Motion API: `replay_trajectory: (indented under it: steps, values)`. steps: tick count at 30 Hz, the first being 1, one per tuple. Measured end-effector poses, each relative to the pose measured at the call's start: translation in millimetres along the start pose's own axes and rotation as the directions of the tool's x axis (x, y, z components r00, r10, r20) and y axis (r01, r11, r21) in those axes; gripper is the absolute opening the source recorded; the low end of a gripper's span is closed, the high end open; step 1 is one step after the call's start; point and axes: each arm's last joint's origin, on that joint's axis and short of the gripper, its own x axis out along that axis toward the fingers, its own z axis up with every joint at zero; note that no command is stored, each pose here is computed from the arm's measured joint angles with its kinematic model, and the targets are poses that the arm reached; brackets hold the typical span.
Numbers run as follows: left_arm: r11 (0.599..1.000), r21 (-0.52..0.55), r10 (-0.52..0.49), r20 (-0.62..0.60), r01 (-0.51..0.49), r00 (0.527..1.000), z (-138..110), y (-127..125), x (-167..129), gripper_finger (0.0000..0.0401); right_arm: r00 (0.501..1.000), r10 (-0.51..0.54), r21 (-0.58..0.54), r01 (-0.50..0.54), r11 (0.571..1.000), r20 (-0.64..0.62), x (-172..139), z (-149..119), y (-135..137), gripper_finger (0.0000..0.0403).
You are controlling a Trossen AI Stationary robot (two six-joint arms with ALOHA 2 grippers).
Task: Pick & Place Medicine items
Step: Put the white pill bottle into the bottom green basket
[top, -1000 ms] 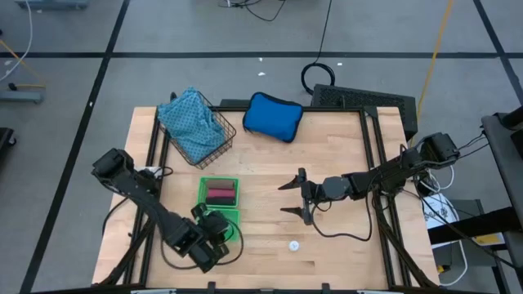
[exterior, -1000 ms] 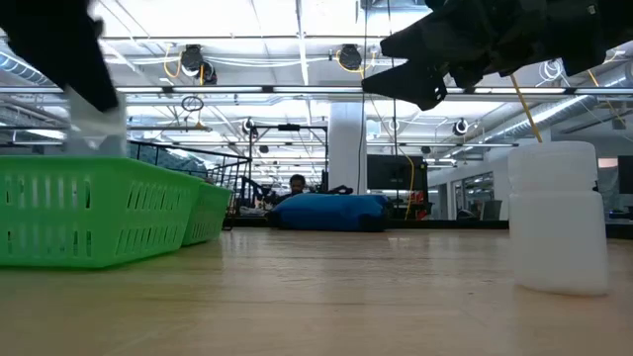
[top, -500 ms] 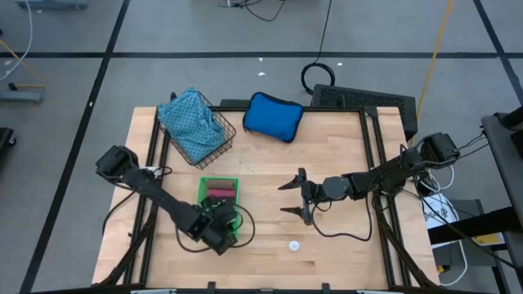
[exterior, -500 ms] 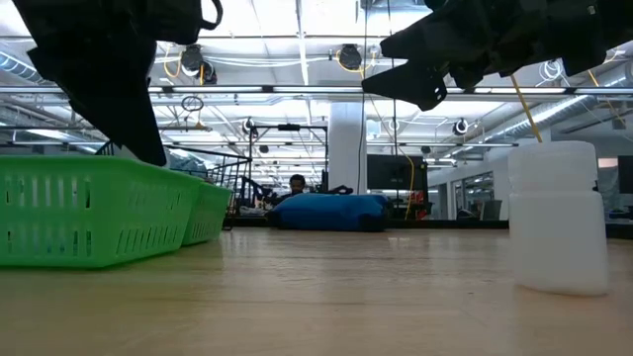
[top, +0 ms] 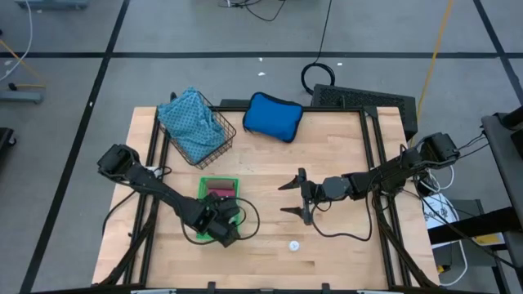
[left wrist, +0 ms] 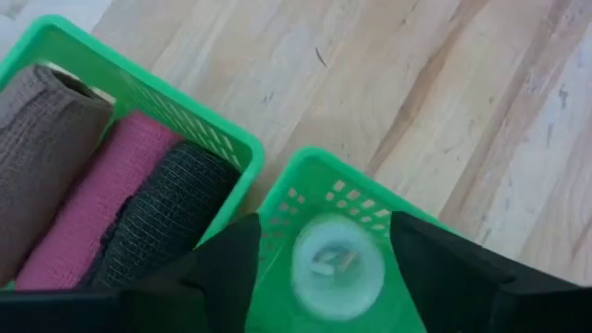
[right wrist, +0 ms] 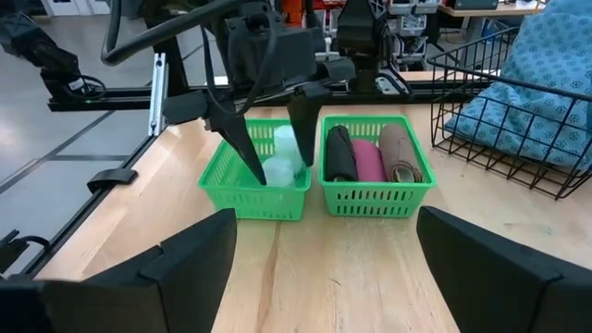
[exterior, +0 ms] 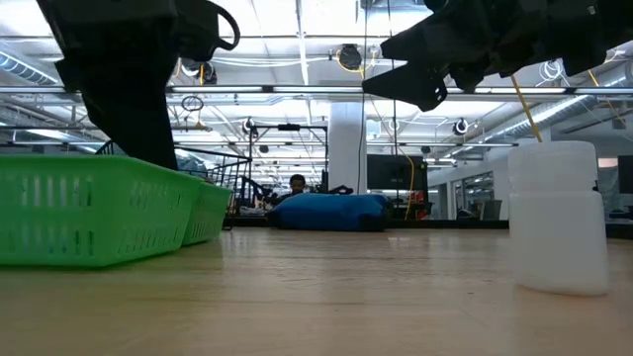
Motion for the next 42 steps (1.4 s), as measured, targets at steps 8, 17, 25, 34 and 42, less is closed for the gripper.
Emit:
replay_trajectory:
  steps: [8,17,25,34,42]
  values:
    - [0.999,0.028,-0.016,-0.036,0.017,0.999,11,7,-5,0.029,0.999,0.002,0.012,-0.002,1.0,-0.046,-6,1,0,0.0322]
    - [0.991,-0.002,-0.132,0.251,0.137,0.959,38,23,-71,0.0295,0.991,0.09,-0.154,-0.106,0.982,-0.103,-44,15,31,0.0309]
    - [0.986,0.046,-0.163,0.523,0.163,0.837,50,18,-102,0.0296,0.955,0.131,-0.128,-0.169,0.977,-0.266,-57,-21,75,0.0298]
    - [0.974,0.088,-0.218,0.614,0.209,0.759,67,13,-107,0.0296,0.929,0.07,-0.08,-0.105,0.991,-0.363,-38,-76,90,0.0297]
    - [0.965,0.081,-0.245,0.624,0.25,0.742,76,15,-107,0.0296,0.932,0.169,-0.053,-0.196,0.979,-0.32,-19,-101,101,0.0297]
